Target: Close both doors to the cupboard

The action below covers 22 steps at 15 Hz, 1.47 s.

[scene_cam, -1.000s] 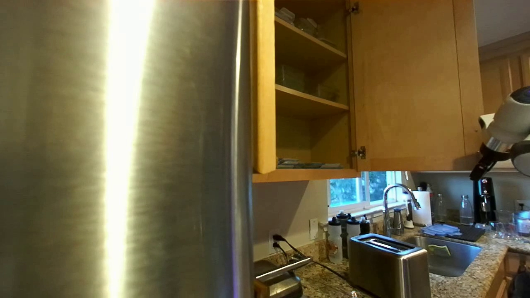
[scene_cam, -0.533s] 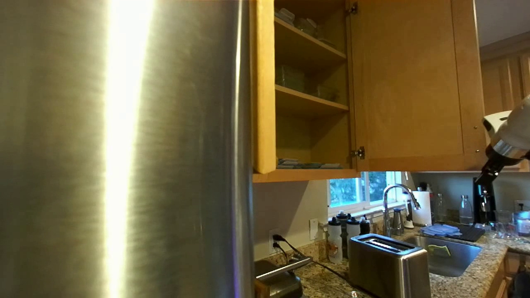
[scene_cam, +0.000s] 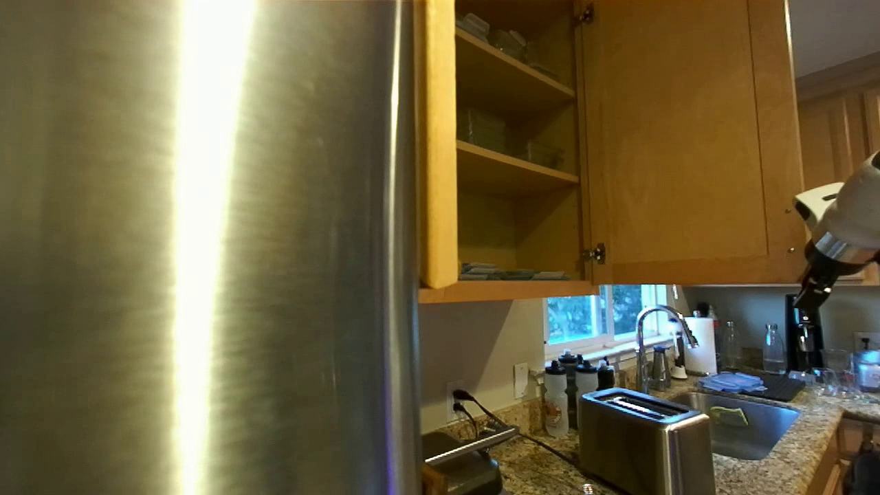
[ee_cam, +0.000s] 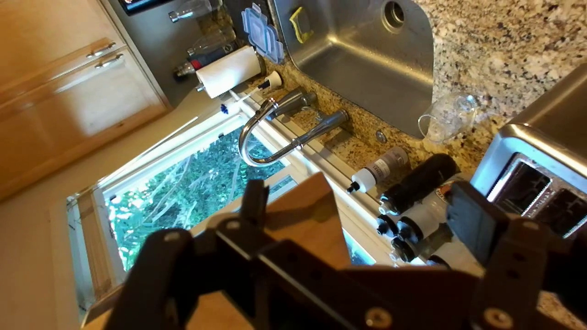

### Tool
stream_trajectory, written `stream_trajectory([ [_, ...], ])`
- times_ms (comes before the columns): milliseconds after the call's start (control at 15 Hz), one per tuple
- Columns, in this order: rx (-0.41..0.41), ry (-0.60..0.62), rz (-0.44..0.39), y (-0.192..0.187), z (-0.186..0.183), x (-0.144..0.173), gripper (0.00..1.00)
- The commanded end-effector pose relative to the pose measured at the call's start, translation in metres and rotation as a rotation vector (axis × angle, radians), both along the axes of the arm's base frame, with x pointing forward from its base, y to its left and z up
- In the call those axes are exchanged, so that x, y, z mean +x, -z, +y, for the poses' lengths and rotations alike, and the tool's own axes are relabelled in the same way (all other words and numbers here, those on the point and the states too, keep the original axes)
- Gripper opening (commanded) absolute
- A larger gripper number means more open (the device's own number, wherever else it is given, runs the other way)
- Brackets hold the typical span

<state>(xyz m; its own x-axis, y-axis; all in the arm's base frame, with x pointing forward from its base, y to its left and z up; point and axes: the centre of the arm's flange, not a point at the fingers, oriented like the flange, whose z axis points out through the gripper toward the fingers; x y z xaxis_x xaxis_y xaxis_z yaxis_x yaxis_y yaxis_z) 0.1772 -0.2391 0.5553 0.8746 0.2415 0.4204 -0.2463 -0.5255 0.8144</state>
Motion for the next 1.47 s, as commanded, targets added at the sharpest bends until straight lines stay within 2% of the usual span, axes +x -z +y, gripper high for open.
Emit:
stream_trajectory([
  [0, -0.050, -0.136, 0.025, 0.001, 0.074, 0.001, 1.00],
  [667, -0.009, -0.161, 0.166, -0.009, 0.134, 0.004, 1.00],
  [867, -0.069, -0.294, 0.176, -0.014, 0.146, 0.020, 1.00],
  [1000, -0.083, -0.402, 0.182, -0.016, 0.149, 0.025, 1.00],
  [1133, -0.090, -0.449, 0.190, -0.015, 0.147, 0.026, 1.00],
  [1267, -0.062, -0.396, 0.208, -0.012, 0.139, 0.023, 1.00],
  [1400, -0.002, -0.261, 0.240, -0.008, 0.127, 0.019, 1.00],
])
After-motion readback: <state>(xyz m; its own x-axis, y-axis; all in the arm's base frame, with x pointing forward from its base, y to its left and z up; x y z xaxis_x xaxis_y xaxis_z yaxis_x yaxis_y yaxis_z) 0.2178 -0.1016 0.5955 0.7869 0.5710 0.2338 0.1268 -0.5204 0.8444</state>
